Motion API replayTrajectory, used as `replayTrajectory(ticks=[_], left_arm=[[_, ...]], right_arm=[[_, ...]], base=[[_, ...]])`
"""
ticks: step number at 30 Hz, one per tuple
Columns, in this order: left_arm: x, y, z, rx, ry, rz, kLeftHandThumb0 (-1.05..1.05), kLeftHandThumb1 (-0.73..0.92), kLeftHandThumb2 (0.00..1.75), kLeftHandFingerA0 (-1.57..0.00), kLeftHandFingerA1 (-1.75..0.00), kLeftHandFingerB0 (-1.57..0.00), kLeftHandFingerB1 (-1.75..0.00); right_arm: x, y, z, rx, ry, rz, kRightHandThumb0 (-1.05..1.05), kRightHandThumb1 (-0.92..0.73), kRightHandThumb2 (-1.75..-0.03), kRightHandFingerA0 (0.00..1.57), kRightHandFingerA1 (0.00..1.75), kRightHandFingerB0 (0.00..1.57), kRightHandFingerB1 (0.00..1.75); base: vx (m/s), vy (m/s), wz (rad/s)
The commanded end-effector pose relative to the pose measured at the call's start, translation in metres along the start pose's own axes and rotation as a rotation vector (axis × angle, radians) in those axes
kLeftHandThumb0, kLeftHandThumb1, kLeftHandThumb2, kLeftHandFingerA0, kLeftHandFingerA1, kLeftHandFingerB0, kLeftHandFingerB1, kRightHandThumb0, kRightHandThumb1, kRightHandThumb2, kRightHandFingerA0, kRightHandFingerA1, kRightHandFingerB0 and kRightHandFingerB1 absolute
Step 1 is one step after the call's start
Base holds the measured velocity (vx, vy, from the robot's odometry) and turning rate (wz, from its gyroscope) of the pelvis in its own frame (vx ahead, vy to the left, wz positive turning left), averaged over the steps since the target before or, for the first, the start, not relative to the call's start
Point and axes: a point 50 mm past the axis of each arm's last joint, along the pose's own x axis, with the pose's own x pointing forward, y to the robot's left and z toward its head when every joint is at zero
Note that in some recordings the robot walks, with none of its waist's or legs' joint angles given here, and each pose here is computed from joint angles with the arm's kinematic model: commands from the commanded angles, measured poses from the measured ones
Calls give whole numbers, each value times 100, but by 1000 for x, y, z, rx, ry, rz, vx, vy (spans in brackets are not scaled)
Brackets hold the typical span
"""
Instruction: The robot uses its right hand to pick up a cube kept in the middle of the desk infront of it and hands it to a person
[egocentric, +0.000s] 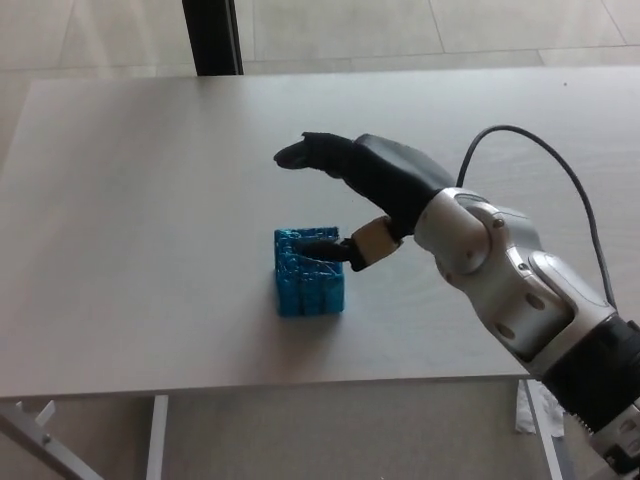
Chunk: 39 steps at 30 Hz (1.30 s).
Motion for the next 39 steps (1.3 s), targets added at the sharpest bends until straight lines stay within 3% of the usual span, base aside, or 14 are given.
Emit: replayTrajectory(ticks=[1,2,7,8,10,11,12,13,16,17,22,23,35,39], left_arm=[[0,-1,2,2,-20,-2,-84,64,59,-44,-103,-24,-92],[1,-2,2,3,-20,-3,-86,45,90,-49,-90,-30,-81],[1,-4,5,25,-25,-10,-88,66,59,-49,-106,-34,-99],[2,-4,5,23,-25,-9,-89,66,59,-48,-105,-34,-99],[2,-4,5,26,-26,-10,-89,66,59,-48,-105,-34,-99],[2,-5,5,22,-30,-9,-88,65,59,-50,-108,-38,-102],[2,-5,5,22,-32,-14,-88,65,59,-48,-107,-39,-103],[2,-5,5,12,-29,-16,-86,64,59,-49,-108,-41,-104],[3,-6,7,2,-26,-16,-86,64,59,-50,-109,-39,-103],[3,-7,6,-5,-29,-17,-83,64,59,-50,-105,-39,-100],[2,-8,4,4,-32,-23,-86,65,59,-49,-106,-40,-102],[2,-8,3,7,-27,-24,-87,65,60,-47,-105,-37,-100],[1,-8,-6,29,5,-11,-80,68,60,-52,-103,-37,-95],[1,-9,-7,23,10,-20,-80,67,60,-57,-107,-40,-97]], right_arm=[[2,4,2,-87,21,40,-77,-67,-61,12,47,20,33],[2,5,1,-105,31,54,-79,-69,-61,10,50,19,33],[0,13,-11,-157,96,108,-90,-76,-65,10,51,17,34],[0,13,-12,-167,108,119,-40,-33,-100,5,55,0,50],[0,14,-13,-176,120,129,-40,-33,-100,5,55,0,50],[-1,17,-15,-177,131,140,-91,-78,-65,11,53,16,34],[-1,20,-14,-180,142,164,-40,-32,-100,5,55,0,50],[-1,23,-13,-182,144,183,-99,-66,-108,4,54,9,44],[1,25,-10,-184,145,209,-97,-73,-70,7,52,12,34],[1,26,-8,-187,152,249,-100,-63,-104,0,42,13,24],[0,36,-2,-186,193,323,-93,-54,-97,4,36,6,24],[-1,40,-2,-196,198,333,-94,-60,-59,0,49,3,35],[-9,64,-11,-355,254,247,-70,-38,-75,14,60,7,46],[-20,83,-31,-345,200,-22,-41,-55,-59,65,144,46,53]], base=[[0,0,0],[0,0,0],[0,0,0],[0,0,0],[0,0,0],[0,0,0],[0,0,0],[0,0,0],[0,0,0],[0,0,0],[0,0,0],[0,0,0],[0,0,0],[0,0,0]])
